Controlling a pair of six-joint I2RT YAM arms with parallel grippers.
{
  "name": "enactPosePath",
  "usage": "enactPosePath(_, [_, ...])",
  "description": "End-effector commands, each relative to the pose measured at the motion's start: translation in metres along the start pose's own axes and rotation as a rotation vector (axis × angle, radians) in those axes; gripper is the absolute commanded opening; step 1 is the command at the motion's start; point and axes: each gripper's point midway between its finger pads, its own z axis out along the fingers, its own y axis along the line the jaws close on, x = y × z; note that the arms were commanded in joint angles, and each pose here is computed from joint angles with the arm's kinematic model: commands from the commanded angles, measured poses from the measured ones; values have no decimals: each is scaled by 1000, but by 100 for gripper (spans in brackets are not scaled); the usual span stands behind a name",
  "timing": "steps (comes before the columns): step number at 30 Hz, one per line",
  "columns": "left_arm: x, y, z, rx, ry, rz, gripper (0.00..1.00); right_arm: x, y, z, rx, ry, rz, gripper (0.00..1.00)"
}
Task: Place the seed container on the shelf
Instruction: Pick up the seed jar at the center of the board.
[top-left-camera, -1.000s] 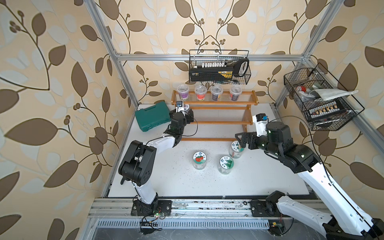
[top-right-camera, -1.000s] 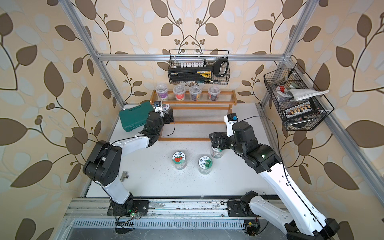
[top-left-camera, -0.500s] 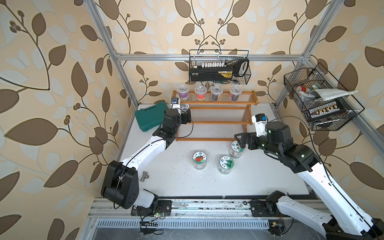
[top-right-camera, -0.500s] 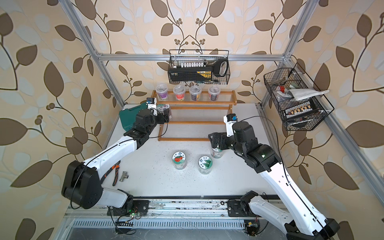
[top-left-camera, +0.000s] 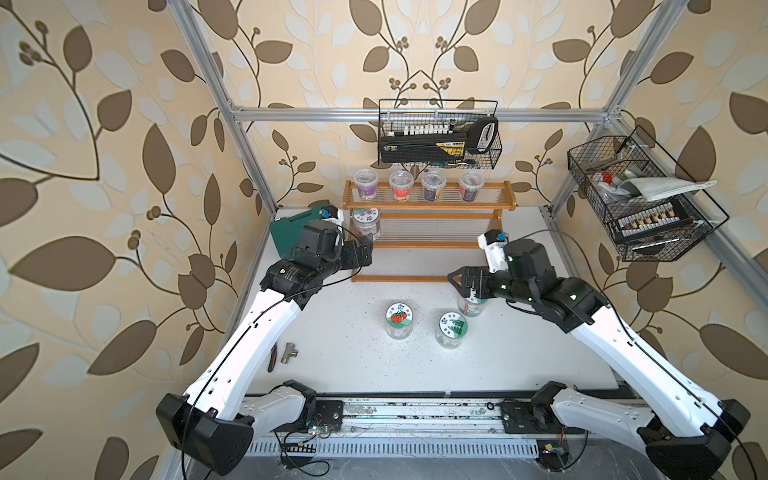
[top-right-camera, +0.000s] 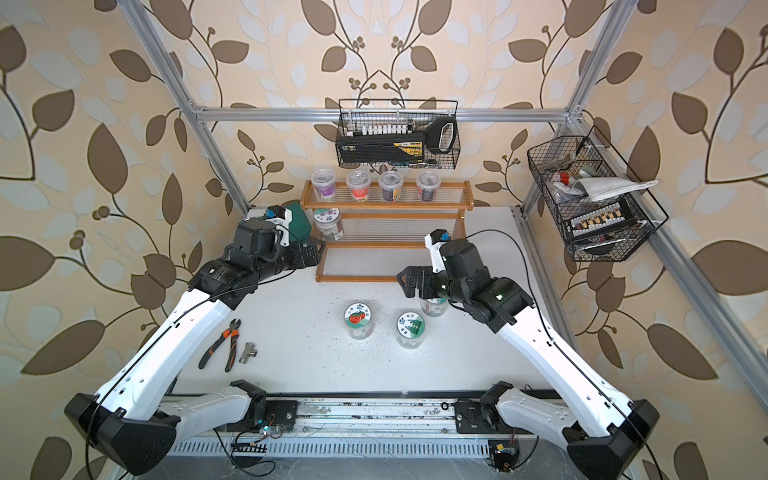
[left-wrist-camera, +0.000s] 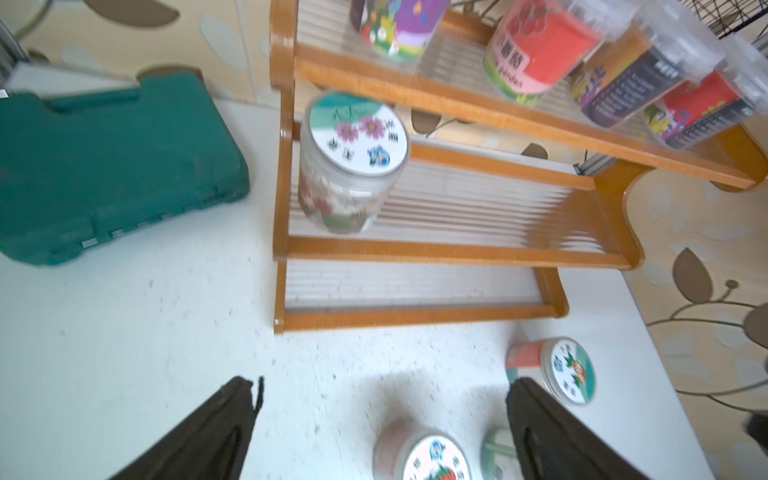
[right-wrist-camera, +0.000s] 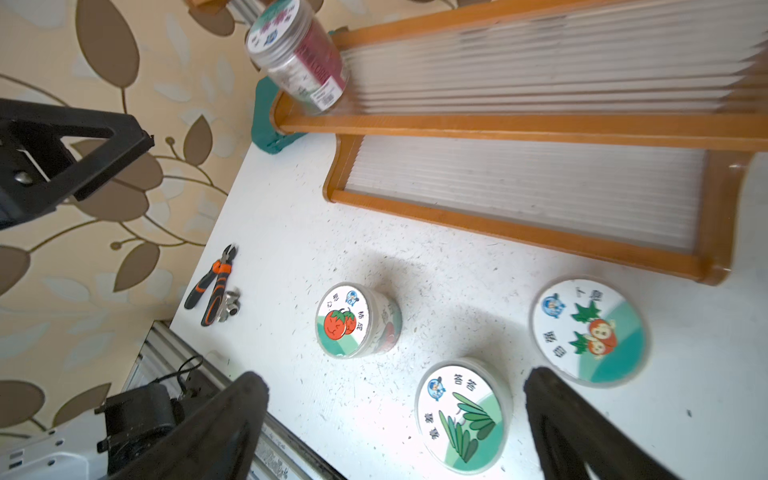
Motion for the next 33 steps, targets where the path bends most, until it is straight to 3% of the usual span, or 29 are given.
enactPosePath(1, [44, 2, -21, 28, 159, -116, 98, 12, 19, 24, -23, 14, -22, 99])
enactPosePath(6, [75, 10, -38, 14, 252, -164, 98, 39, 59, 62, -53, 63, -128, 99])
enactPosePath(13, [99, 21, -58, 6, 273, -181, 98, 73, 92, 100, -83, 104, -212, 99])
enactPosePath(22, [105, 34, -77, -33, 234, -178, 98, 111, 88, 139, -7, 178, -235, 99])
enactPosePath(33, [102, 35, -83, -41, 216, -166, 98, 128, 65, 173, 149, 238, -230, 99])
